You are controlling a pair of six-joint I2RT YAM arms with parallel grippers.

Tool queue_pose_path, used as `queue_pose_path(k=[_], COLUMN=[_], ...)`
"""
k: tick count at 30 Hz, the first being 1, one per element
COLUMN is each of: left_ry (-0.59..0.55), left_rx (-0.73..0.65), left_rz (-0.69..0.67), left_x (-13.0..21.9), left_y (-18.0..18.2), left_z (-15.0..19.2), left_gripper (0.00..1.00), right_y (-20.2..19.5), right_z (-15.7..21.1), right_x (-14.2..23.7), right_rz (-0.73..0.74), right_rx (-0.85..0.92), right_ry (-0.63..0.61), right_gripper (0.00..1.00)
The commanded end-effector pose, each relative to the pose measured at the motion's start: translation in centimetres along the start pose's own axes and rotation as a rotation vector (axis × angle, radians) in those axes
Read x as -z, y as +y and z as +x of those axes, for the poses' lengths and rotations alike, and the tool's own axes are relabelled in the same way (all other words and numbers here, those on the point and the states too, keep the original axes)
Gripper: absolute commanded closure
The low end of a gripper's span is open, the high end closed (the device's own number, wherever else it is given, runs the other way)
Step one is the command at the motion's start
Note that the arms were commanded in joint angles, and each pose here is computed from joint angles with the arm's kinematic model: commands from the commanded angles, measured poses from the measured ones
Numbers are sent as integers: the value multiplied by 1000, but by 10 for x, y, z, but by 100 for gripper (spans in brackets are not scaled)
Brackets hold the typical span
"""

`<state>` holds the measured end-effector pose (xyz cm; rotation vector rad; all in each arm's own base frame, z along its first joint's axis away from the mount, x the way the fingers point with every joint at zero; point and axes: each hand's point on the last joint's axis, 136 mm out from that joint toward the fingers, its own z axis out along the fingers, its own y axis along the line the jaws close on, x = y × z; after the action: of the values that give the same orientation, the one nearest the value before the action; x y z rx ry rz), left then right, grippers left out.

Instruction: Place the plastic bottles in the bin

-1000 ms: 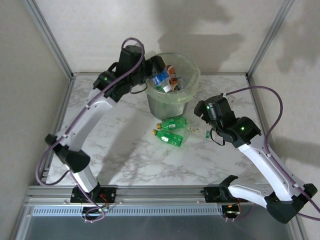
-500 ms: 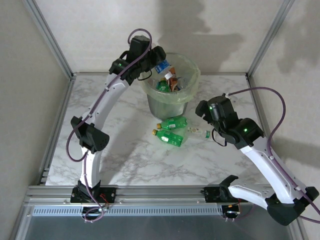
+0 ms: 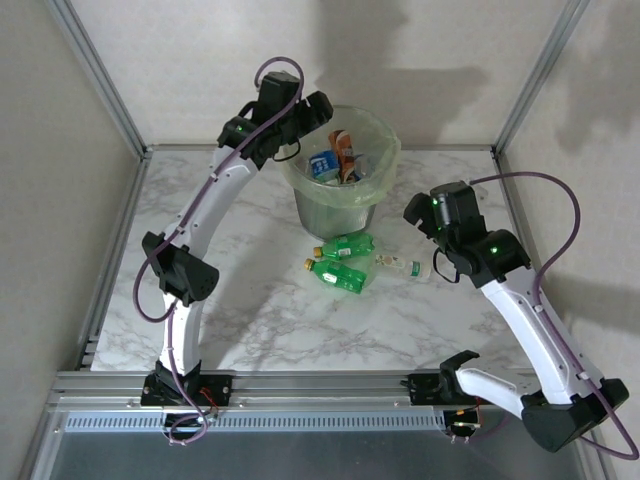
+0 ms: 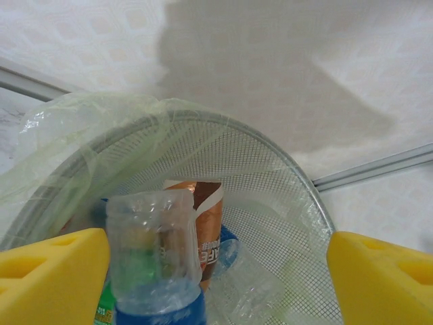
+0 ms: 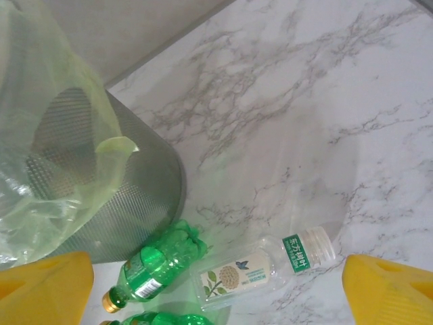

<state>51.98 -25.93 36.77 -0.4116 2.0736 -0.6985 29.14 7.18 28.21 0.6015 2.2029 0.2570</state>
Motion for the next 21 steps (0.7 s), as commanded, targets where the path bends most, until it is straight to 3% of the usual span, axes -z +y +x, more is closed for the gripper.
queue_pose_path(k=[1,11,21], left_ry=[-98,-137,-96], left_rx=[-8,-73,20], left_rz=[56,92,24], left_x=[51,125,179], left_y=[-20,-7,74], left_z=[-37,-33,28], left_gripper=[17,17,17], right_y=[-1,-9,-19], right_z=[11,39,74], right_x=[-20,-90,-165], right_rz=[-33,-160,-160], right_rx=[6,-46,-42], right_ry=[71,243,404], right_gripper=[5,11,13])
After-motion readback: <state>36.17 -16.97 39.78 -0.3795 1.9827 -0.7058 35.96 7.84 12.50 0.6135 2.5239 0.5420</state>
